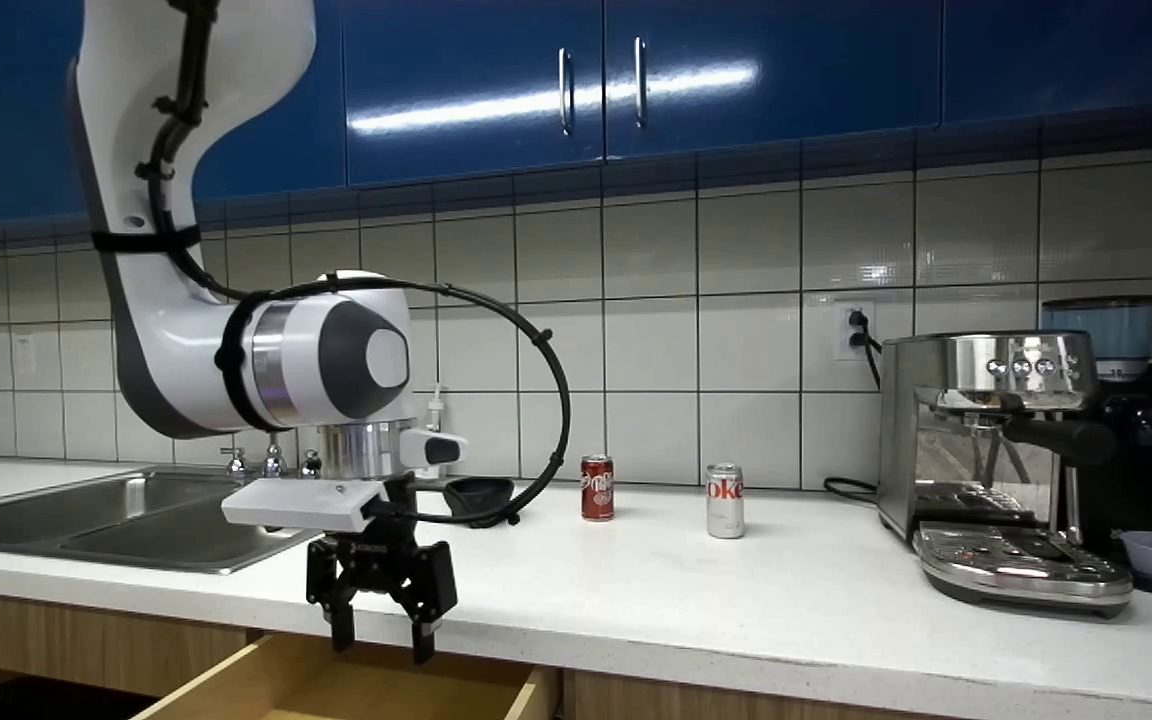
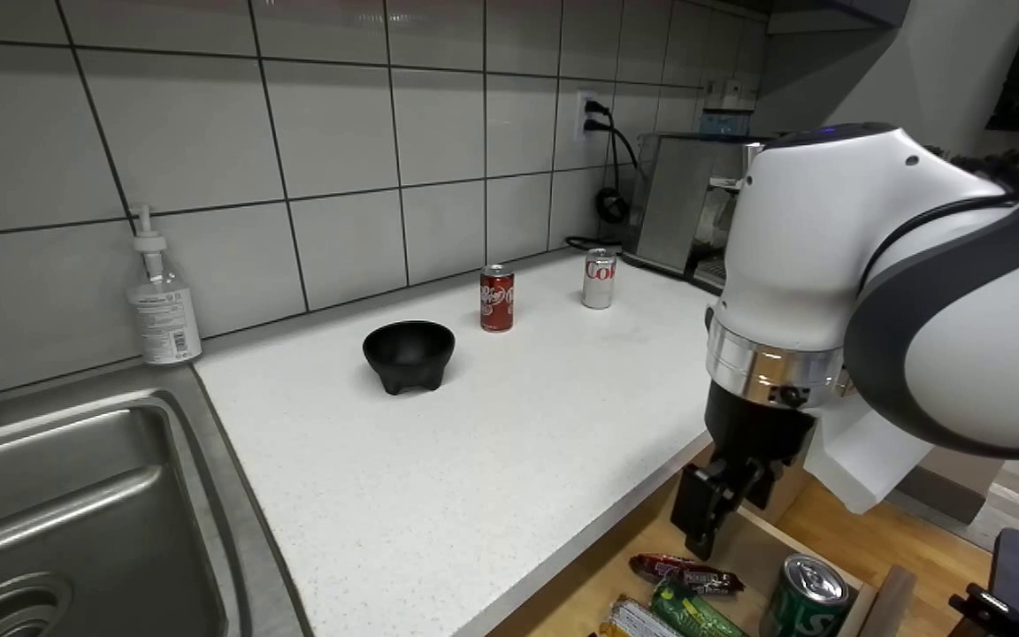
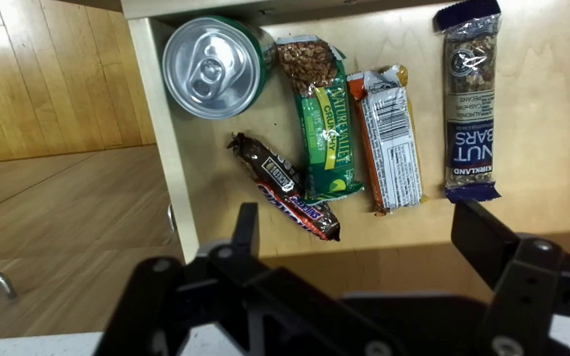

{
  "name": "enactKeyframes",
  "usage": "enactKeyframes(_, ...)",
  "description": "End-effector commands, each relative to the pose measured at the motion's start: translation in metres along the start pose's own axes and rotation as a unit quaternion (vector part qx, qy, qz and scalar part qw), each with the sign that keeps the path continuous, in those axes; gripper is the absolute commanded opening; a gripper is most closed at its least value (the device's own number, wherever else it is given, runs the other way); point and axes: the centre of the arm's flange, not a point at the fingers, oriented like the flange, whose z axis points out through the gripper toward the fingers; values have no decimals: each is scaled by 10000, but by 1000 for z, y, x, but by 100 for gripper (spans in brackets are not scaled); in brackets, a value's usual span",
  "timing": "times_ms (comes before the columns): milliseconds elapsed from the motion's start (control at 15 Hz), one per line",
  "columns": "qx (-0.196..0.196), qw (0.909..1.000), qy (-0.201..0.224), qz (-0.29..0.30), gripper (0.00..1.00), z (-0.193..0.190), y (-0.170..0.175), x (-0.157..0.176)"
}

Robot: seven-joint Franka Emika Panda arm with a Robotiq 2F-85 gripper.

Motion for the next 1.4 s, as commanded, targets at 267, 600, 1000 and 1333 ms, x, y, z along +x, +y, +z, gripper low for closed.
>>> enactKeyframes(267, 226, 9949, -680, -706, 100, -1, -9, -2)
enactKeyframes(600, 368, 9838, -1551, -814, 100, 1, -4, -10)
enactKeyframes(1000, 587, 9686, -2198, -1002, 100, 8, -1, -13)
enactKeyframes(1333, 912, 9515, -2669, -1228, 100, 22, -1, -14)
